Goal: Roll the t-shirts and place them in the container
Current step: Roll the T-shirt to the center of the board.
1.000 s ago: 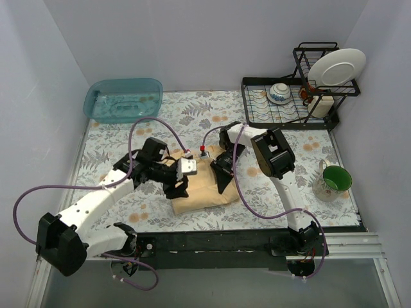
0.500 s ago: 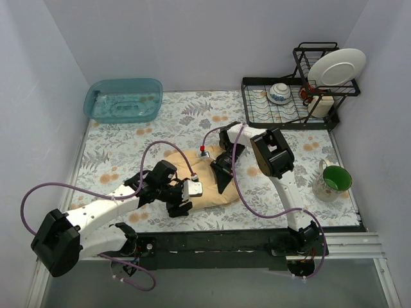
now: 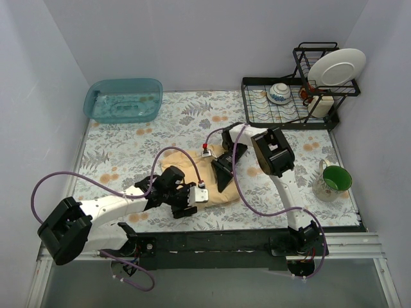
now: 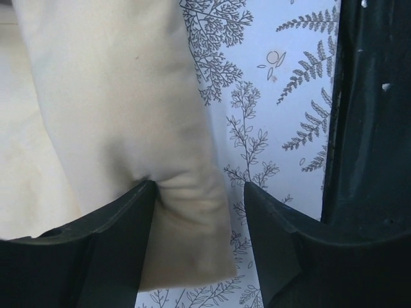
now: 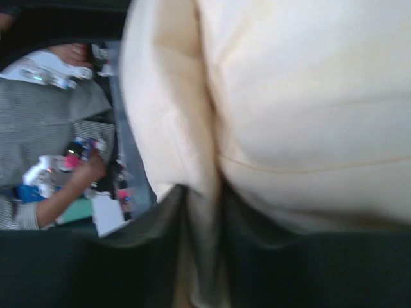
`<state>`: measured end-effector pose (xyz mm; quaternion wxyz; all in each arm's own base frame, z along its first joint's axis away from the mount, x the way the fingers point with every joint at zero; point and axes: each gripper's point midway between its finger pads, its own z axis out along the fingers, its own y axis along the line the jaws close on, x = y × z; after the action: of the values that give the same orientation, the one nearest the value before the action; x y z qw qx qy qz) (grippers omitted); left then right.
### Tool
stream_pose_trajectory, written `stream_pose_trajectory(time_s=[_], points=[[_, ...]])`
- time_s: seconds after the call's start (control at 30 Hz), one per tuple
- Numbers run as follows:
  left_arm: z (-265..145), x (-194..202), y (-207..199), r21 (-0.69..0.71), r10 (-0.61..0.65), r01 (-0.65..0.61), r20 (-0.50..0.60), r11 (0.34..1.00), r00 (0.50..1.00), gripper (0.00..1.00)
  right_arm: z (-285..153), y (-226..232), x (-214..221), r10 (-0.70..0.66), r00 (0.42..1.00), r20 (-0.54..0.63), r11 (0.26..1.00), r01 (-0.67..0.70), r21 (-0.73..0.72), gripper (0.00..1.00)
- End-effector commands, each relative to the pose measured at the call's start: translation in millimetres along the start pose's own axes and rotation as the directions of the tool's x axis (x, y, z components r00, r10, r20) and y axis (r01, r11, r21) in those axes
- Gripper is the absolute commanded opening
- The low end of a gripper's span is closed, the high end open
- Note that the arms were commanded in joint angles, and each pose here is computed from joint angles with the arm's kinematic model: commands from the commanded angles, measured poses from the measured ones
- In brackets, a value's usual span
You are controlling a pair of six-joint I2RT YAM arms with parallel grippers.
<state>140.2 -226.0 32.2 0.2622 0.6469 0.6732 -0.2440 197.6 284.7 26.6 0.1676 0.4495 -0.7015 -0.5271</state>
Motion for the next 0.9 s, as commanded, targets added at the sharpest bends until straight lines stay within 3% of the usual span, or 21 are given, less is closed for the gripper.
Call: stream_pose_trajectory(time_s=[0.0,0.13,0.17,0.2,0.33,0.43,0.47,0.5,0.57,0.6,0.63,0.7,0.87], points=[[10.3,50.8,-17.5,0.006,-0.022,0.024,-0.167,1.000,0.986,0.55,-21.9,-18.8,-20.6,-0.114,0.984,0.135,0.993,0.107,0.054,0.49],[9.5,61.7,-24.0,0.011,-0.004,0.006,-0.195,1.000,0.981,0.34,-67.8,3.8,-32.3,-0.202,0.954,0.219,0.974,0.173,0.147,0.71],[9.8,62.0,-25.8,0.019,0.004,0.000,-0.196,1.000,0.981,0.23,-83.1,4.9,-29.8,-0.209,0.945,0.250,0.970,0.168,0.176,0.79],[10.4,61.5,-26.8,0.024,0.007,-0.002,-0.197,1.000,0.980,0.19,-96.7,16.7,-32.6,-0.253,0.931,0.265,0.955,0.197,0.221,0.97],[11.2,61.9,-30.5,0.046,0.005,0.004,-0.198,0.999,0.980,0.03,-133.8,23.5,-26.9,-0.371,0.888,0.270,0.878,0.241,0.413,0.98],[10.7,60.6,-34.8,0.067,0.003,0.010,-0.195,0.998,0.981,0.00,-136.6,29.3,-14.4,-0.534,0.826,0.183,0.745,0.356,0.564,0.99],[9.0,62.2,-38.2,0.080,-0.005,0.021,-0.202,0.997,0.979,0.00,-141.5,26.2,-27.5,-0.649,0.753,0.112,0.624,0.441,0.646,0.98],[8.2,55.2,-41.7,0.109,-0.016,0.036,-0.177,0.993,0.984,0.00,-126.1,33.7,-6.8,-0.681,0.730,0.061,0.565,0.470,0.678,0.99],[2.2,51.4,-53.8,0.179,-0.049,0.079,-0.167,0.981,0.985,0.00,-116.8,33.0,-7.1,-0.754,0.648,-0.106,0.371,0.554,0.746,0.99],[-0.1,48.2,-57.1,0.205,-0.055,0.087,-0.155,0.975,0.986,0.00,-125.3,49.9,-20.8,-0.828,0.524,-0.199,0.186,0.591,0.785,0.98],[-2.1,39.6,-58.3,0.222,-0.060,0.088,-0.131,0.971,0.990,0.00,-109.9,38.3,-3.6,-0.819,0.516,-0.251,0.150,0.615,0.775,0.99],[-6.7,34.0,-59.0,0.243,-0.077,0.103,-0.117,0.964,0.990,0.00,-96.1,53.8,-9.4,-0.856,0.407,-0.319,0.033,0.658,0.752,0.99],[-13.9,9.0,-62.7,0.334,-0.168,0.180,-0.067,0.925,0.984,0.00,-52.8,65.2,-4.7,-0.881,0.308,-0.358,-0.002,0.756,0.654,0.98]])
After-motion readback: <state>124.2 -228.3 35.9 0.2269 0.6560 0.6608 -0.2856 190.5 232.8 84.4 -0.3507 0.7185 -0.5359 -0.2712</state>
